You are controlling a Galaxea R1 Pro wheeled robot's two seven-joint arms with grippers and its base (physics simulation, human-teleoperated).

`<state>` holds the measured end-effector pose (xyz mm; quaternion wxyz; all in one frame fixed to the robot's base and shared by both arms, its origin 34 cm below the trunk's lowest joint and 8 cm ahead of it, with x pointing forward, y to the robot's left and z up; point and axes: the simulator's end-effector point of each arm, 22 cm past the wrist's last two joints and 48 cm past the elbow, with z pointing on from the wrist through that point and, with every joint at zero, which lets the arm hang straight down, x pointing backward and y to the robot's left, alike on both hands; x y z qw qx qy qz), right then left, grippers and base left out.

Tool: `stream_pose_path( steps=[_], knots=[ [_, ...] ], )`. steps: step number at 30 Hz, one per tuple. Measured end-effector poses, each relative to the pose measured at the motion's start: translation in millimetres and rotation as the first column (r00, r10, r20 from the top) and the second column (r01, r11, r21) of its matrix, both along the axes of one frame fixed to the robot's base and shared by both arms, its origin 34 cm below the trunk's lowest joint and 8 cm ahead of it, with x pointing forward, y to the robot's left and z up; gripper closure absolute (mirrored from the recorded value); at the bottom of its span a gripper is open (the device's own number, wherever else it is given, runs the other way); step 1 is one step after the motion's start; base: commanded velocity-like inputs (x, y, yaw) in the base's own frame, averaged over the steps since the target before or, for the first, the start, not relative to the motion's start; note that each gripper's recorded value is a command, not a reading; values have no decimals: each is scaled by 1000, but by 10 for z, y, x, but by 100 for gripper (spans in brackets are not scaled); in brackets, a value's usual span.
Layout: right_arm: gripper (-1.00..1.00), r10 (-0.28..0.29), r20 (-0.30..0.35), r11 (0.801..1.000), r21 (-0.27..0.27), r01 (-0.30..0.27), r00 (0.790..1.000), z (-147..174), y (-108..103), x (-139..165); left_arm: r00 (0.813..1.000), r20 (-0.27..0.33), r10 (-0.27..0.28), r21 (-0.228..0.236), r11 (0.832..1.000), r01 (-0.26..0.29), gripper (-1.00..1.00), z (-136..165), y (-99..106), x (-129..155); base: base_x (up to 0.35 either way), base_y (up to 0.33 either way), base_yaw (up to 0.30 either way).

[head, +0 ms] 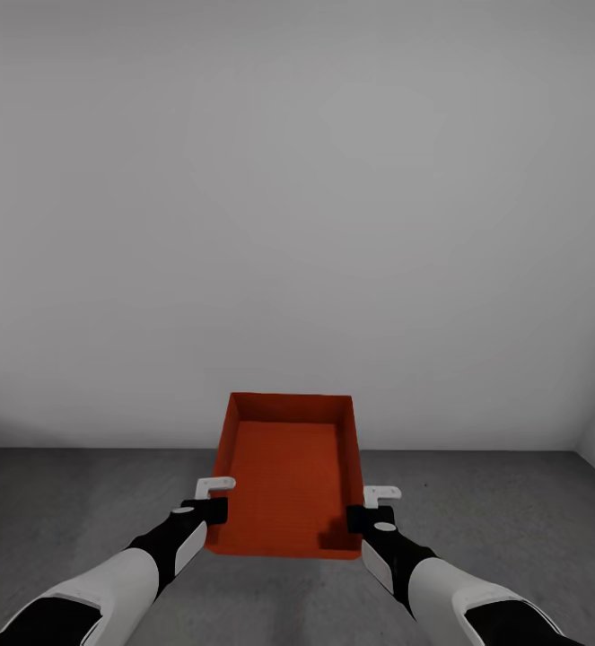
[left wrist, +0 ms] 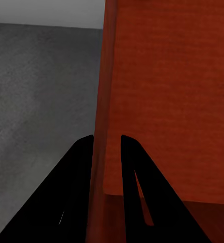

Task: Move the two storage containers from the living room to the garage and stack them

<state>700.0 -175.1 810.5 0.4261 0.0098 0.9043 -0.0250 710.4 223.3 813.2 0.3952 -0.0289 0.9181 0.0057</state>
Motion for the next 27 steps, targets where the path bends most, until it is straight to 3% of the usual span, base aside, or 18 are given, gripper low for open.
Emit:
stream_pose_path(
  steps=[27],
  knots=[
    [100, 0, -39, 1000, -1, 0, 999, -529, 0, -3, 999, -39, 0, 0, 1000, 0, 100, -535, 0, -3, 0, 0, 0]
  ],
)
